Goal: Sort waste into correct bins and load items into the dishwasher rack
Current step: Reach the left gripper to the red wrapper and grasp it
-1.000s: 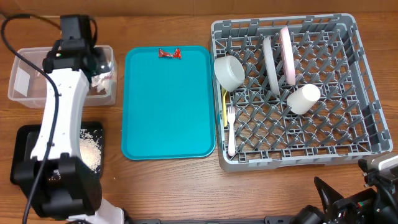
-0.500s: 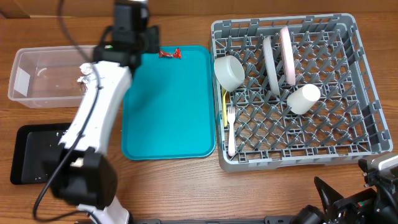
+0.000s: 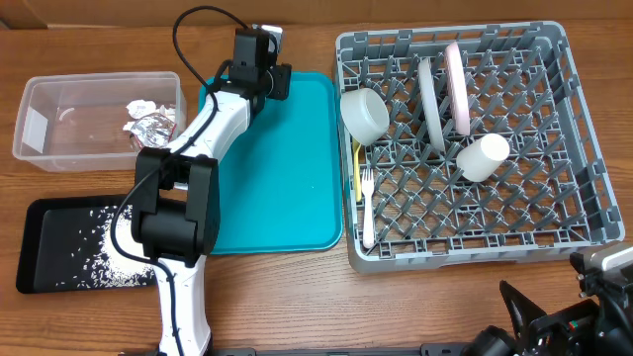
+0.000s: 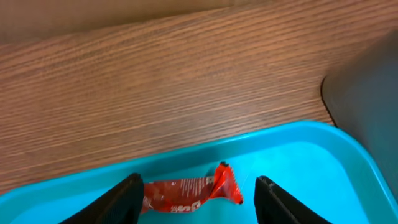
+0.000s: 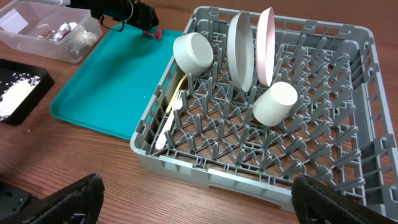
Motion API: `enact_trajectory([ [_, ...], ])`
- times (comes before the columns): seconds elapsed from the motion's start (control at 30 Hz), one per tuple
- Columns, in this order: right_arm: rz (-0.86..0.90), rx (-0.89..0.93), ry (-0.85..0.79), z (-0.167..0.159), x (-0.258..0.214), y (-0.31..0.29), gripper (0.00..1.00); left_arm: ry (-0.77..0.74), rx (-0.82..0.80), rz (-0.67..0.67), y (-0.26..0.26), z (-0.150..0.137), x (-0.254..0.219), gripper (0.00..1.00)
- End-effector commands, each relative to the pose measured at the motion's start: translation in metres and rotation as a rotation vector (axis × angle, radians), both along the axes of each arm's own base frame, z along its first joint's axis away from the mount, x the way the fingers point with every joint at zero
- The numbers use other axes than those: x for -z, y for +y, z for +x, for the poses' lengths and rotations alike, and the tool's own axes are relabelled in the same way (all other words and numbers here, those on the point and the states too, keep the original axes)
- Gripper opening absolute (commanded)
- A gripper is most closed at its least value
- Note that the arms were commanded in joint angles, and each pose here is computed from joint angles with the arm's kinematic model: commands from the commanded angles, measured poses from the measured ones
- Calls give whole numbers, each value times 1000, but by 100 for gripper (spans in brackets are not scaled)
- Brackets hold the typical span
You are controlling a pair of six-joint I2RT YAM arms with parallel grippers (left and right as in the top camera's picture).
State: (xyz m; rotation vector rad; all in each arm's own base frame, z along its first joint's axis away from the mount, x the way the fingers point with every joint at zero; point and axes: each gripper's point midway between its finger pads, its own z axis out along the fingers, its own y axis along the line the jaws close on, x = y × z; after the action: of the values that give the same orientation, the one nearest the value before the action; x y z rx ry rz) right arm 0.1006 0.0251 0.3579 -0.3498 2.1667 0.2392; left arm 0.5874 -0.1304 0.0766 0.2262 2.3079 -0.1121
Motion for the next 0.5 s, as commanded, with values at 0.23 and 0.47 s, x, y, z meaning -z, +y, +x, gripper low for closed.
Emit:
enact_trajectory([
  [0.23,1,7,-7,1,-2,0,100,92,77,13,-7,-8,52,51],
  [0.47,1,7,-7,1,-2,0,100,108,89,29,-6,-10,61,40],
])
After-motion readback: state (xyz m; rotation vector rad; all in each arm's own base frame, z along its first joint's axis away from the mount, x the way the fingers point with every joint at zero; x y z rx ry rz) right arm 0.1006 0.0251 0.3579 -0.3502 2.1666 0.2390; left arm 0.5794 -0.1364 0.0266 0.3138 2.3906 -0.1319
